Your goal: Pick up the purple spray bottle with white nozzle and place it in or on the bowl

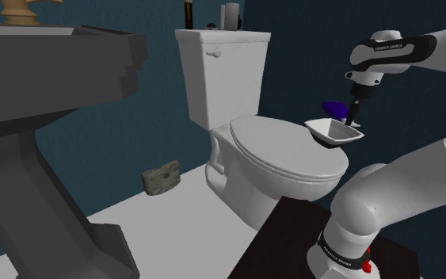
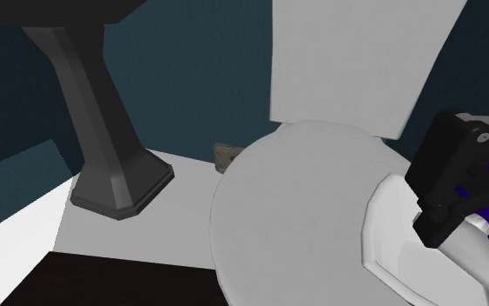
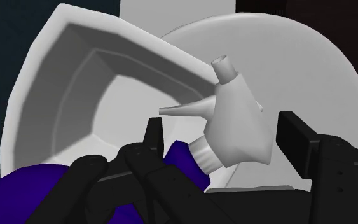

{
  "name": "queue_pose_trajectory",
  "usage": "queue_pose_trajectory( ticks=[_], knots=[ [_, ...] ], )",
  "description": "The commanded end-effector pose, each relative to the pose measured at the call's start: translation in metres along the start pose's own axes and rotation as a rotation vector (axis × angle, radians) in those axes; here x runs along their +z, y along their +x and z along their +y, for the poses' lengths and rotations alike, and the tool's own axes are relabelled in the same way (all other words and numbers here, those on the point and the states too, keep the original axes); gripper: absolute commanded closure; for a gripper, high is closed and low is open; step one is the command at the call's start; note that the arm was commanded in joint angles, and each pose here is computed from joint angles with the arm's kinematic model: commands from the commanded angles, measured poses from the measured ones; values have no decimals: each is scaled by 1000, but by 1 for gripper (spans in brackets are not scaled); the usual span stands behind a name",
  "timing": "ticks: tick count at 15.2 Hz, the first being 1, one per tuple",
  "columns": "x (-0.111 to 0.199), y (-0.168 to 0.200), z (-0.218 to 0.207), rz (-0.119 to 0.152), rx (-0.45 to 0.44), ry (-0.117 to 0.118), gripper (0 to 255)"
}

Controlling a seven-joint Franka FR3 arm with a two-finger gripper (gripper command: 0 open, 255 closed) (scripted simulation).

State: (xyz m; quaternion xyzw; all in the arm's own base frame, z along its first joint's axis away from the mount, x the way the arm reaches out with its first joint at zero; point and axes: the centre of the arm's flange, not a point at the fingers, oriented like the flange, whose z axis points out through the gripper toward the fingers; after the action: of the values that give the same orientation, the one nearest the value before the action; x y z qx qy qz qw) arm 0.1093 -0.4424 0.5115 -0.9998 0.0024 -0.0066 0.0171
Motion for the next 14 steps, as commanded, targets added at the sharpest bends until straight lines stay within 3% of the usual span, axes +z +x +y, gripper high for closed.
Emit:
queue_pose_trajectory(
  ticks=[1,11,14],
  knots=[
    [10,-2,2,0,0,-1,255],
    [64,-2,4,0,0,-1,255],
    [64,-2,4,0,0,-1,255]
  ],
)
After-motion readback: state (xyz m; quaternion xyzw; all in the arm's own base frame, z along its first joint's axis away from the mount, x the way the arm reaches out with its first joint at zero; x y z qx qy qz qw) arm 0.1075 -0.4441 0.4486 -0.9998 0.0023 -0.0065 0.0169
